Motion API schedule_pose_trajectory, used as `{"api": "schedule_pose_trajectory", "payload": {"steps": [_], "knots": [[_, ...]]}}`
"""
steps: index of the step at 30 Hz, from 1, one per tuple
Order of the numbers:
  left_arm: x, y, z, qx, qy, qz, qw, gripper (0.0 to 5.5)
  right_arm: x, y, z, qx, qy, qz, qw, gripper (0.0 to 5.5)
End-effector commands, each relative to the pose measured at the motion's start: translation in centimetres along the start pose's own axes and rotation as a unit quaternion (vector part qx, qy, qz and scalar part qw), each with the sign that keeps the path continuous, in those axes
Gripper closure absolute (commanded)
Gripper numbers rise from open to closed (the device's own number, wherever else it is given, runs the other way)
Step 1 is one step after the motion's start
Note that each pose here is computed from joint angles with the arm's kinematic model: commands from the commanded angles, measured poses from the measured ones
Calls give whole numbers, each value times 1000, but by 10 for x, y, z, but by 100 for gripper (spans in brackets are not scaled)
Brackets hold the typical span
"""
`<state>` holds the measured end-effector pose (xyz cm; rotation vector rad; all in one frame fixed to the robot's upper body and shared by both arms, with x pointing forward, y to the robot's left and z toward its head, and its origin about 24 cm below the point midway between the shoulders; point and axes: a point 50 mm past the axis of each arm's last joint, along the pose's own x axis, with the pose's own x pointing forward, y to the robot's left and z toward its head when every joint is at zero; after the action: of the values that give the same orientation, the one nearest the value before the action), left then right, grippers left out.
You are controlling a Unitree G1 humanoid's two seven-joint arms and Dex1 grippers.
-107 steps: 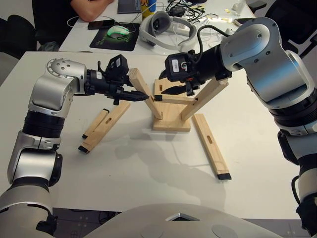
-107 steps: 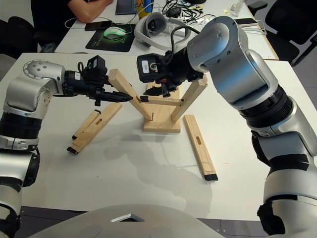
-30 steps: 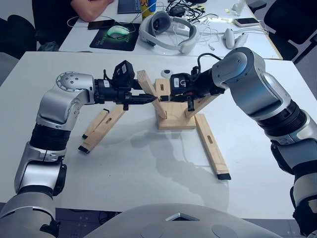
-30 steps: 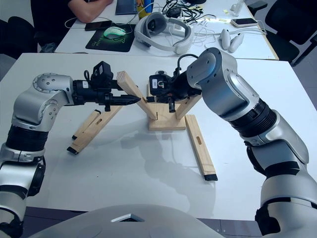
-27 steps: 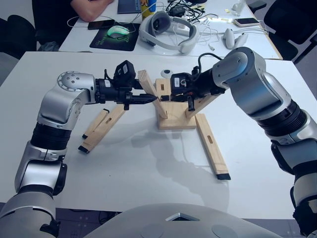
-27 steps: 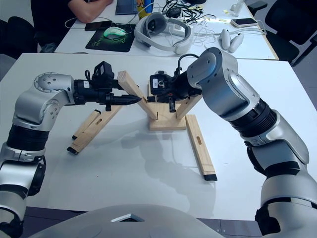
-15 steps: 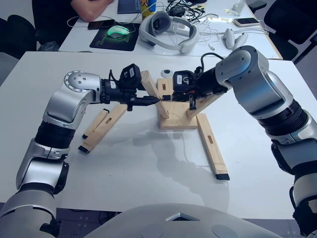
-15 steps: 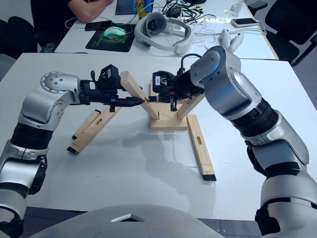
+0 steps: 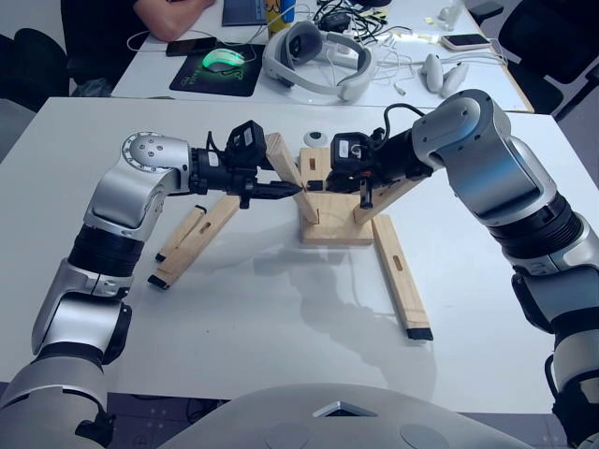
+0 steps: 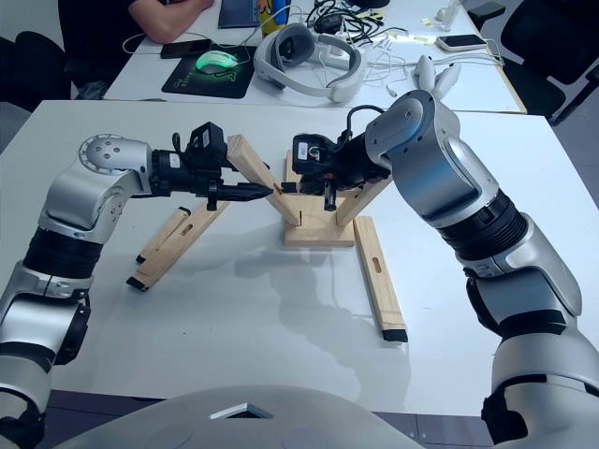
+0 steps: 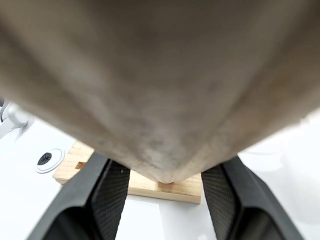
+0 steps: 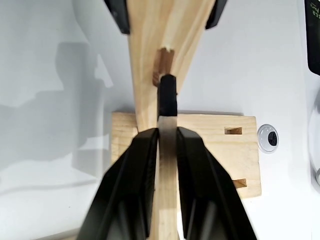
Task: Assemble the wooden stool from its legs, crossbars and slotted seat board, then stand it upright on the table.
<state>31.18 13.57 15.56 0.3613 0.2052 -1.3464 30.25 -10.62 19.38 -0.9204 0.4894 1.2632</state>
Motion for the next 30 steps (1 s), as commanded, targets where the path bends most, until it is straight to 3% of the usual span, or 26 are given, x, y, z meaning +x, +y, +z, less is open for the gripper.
{"api": "schedule_pose_trajectory", "payload": {"steps": [1, 18, 30], "knots": [[6, -13, -62, -89, 122, -2, 989, 345, 9, 9, -8, 31, -9, 36, 999, 505], [19, -6, -74, -101, 143, -28, 984, 345, 18, 16, -18, 71, -24, 44, 996, 505], [44, -14, -65, -91, 132, -74, 984, 345, 22, 18, -17, 80, -35, 46, 995, 505]]}}
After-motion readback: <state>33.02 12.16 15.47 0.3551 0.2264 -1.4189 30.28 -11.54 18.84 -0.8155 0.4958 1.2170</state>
